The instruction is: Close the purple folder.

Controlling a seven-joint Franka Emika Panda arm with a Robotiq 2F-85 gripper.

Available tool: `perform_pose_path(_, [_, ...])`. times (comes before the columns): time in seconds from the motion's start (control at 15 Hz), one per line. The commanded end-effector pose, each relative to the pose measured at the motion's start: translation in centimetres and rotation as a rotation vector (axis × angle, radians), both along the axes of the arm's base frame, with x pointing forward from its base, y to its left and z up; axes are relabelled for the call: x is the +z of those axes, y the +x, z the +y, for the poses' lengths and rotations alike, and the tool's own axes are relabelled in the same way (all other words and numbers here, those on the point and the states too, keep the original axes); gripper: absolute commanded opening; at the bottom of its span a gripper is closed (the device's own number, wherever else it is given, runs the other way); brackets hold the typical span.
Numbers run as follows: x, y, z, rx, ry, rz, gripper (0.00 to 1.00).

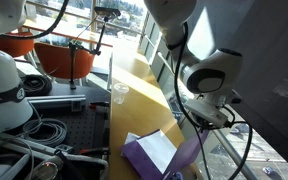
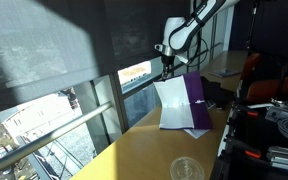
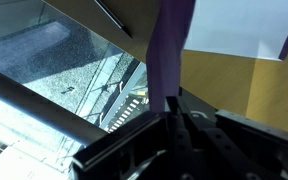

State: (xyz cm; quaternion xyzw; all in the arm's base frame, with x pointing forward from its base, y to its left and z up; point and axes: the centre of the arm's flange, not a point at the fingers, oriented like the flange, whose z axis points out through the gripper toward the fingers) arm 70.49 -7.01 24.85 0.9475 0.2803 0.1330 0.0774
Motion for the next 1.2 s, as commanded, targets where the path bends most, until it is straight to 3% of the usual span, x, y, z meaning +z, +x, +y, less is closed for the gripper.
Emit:
perform_pose_path(0.0, [1.1,-2.2,1.0,0.023,-0.045,-0.014,0.12])
perform_pose_path(0.07, [1.1,-2.3,1.2,0.029,-0.048,-0.012,0.31])
perform_pose_path(0.13, [1.1,-2.6,1.5,0.035,-0.051,-0.007,0.13])
perform_pose_path(0.2, [1.1,-2.8,1.8,0.037,-0.053,-0.005,0.33])
perform_pose_path(0.33, [1.1,-3.3,2.7,0.040,-0.050,0.002,0.41])
perform_pose_path(0.73, [2.6,-4.0,4.6,-0.004,-0.008,0.017,0.84])
perform_pose_path(0.87, [3.8,-5.3,4.7,-0.081,0.071,0.108,0.99])
perform_pose_path(1.13, [6.2,-11.1,3.1,-0.187,0.187,0.303,1.00])
